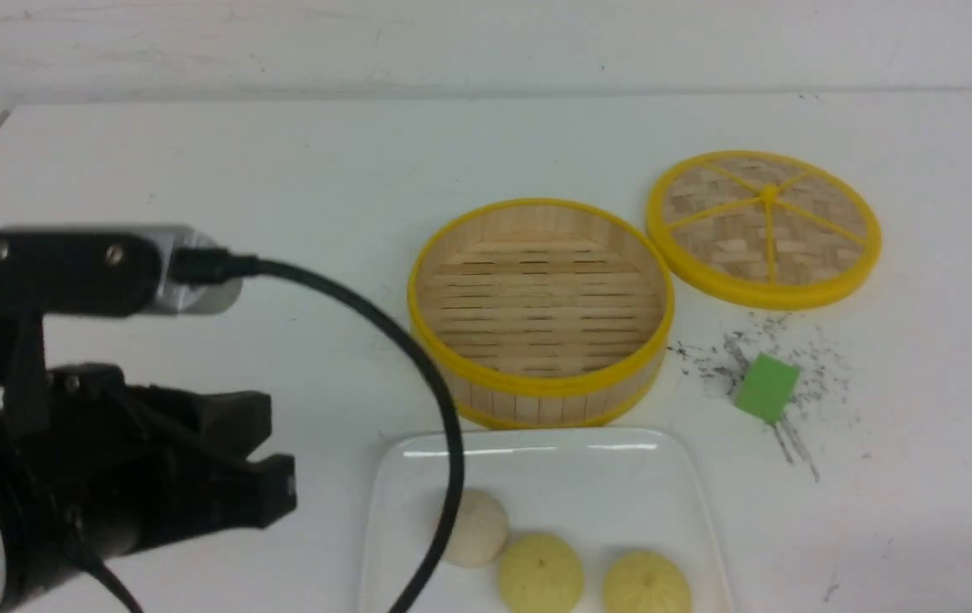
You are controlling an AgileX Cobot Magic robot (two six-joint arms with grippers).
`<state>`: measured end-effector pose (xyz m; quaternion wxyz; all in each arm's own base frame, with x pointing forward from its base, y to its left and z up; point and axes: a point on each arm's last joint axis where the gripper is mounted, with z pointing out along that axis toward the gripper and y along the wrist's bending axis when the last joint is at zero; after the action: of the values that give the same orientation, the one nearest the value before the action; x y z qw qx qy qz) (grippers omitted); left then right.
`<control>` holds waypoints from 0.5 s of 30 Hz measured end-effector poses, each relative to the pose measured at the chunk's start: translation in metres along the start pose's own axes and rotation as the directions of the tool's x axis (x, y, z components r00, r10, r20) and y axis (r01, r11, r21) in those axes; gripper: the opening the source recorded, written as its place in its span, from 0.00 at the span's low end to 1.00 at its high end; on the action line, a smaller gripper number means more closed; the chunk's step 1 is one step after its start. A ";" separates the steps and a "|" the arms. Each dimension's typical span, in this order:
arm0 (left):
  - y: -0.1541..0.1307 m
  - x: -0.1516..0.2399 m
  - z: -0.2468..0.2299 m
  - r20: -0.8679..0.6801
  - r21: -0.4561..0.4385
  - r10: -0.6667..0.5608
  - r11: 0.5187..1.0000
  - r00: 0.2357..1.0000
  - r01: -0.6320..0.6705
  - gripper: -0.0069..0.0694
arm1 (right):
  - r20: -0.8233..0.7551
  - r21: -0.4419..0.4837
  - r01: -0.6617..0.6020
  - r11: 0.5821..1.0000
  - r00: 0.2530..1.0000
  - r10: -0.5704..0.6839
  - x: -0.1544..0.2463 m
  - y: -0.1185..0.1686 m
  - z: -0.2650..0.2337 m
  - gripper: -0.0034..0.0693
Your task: Put the steamed buns into the plate on the white tablecloth.
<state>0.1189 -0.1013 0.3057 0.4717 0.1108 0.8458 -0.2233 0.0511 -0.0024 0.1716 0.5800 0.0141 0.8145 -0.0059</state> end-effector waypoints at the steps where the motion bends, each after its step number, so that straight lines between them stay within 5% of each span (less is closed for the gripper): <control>1: 0.000 0.002 0.000 0.019 0.021 -0.003 1.000 1.000 0.002 0.10 | 0.000 0.001 0.000 1.000 1.000 0.000 0.000 0.000 0.000 0.11; 7: -0.006 0.006 0.001 0.124 0.141 0.039 0.988 0.992 -0.056 0.11 | 0.000 0.003 -0.001 1.000 1.000 0.001 0.000 0.000 0.000 0.13; 15: 0.000 0.006 0.002 0.125 0.058 0.121 0.990 0.985 -0.129 0.12 | 0.001 0.003 0.000 1.000 1.000 0.000 0.000 0.000 0.000 0.15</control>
<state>0.1175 -0.1022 0.2995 0.5313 0.1652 0.7993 -0.2272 0.0511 -0.0026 0.1716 0.5804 0.0153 0.8142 -0.0072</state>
